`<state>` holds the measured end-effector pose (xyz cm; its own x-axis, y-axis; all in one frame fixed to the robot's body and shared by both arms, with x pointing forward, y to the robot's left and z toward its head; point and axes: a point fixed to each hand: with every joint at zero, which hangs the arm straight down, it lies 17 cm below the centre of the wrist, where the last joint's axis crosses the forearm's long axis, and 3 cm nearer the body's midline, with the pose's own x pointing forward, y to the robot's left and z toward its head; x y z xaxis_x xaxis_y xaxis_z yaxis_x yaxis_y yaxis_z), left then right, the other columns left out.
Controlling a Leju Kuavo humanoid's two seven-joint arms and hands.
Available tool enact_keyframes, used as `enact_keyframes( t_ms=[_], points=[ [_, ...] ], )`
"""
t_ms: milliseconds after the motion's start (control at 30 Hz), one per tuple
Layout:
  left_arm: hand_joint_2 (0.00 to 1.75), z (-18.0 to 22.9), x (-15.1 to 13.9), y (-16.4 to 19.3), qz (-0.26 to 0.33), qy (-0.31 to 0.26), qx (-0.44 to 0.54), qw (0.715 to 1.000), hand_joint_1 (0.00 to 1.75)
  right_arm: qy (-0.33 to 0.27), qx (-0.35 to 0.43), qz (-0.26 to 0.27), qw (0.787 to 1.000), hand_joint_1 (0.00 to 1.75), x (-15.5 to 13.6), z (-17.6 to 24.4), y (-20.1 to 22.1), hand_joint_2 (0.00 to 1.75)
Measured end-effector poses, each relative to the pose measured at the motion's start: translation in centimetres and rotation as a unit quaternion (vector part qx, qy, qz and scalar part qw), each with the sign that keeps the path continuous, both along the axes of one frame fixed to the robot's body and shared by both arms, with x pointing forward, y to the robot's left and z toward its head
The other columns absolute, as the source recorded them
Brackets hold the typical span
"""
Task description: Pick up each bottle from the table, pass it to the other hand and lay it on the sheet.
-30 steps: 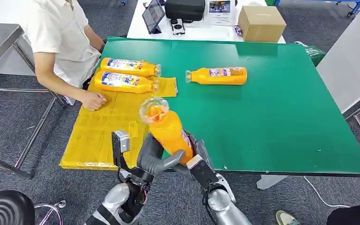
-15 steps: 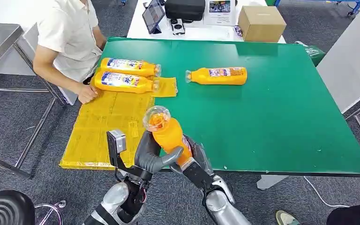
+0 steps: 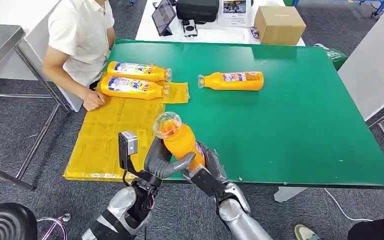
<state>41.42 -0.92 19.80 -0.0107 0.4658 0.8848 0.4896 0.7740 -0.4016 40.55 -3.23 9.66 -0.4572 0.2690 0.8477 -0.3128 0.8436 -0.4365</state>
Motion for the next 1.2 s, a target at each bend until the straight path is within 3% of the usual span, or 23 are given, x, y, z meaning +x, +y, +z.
enact_keyframes(
  t_ms=[33, 433, 467, 667, 800, 933, 1067, 1133, 1200],
  points=[
    [1.75, 0.0, 0.0, 0.0, -0.001, -0.001, 0.000, 1.000, 1.75, 0.001, 0.002, 0.000, 1.000, 0.00, 0.0, 0.0, 0.0, 1.75],
    [1.75, -0.1, -0.3, 0.1, -0.027, 0.011, -0.029, 0.999, 1.75, 0.005, 0.026, 0.014, 1.000, 0.00, -0.4, 0.5, 0.5, 1.75],
    [1.75, -0.1, -0.3, 0.1, -0.027, 0.011, -0.030, 0.999, 1.75, 0.005, 0.026, 0.014, 1.000, 0.00, -0.4, 0.5, 0.5, 0.00],
    [1.75, -0.3, 0.0, 0.6, -0.027, 0.033, -0.057, 0.997, 1.75, -0.012, 0.036, 0.003, 0.999, 0.00, -0.4, 1.2, 0.3, 0.00],
    [1.75, -0.7, 1.4, 2.8, 0.025, 0.039, -0.053, 0.998, 1.75, -0.088, 0.032, -0.073, 0.993, 0.00, -0.5, 3.7, -1.5, 0.00],
    [1.75, -1.2, 2.8, 6.1, 0.110, -0.022, 0.049, 0.993, 1.75, -0.144, 0.025, -0.167, 0.975, 0.00, -0.9, 5.3, -5.3, 0.00],
    [1.75, -1.3, 3.3, 7.5, 0.132, -0.041, 0.078, 0.987, 1.75, -0.154, 0.019, -0.187, 0.970, 0.00, -1.2, 5.4, -7.0, 0.00],
    [1.75, -0.8, 3.3, 8.4, 0.169, -0.083, 0.127, 0.974, 1.75, -0.175, 0.013, -0.208, 0.962, 0.00, -1.5, 6.5, -8.1, 0.00],
    [1.75, -0.1, 3.1, 9.1, 0.197, -0.124, 0.174, 0.957, 1.75, -0.143, 0.062, -0.257, 0.954, 0.00, -0.9, 6.5, -11.5, 0.00]
  ],
)
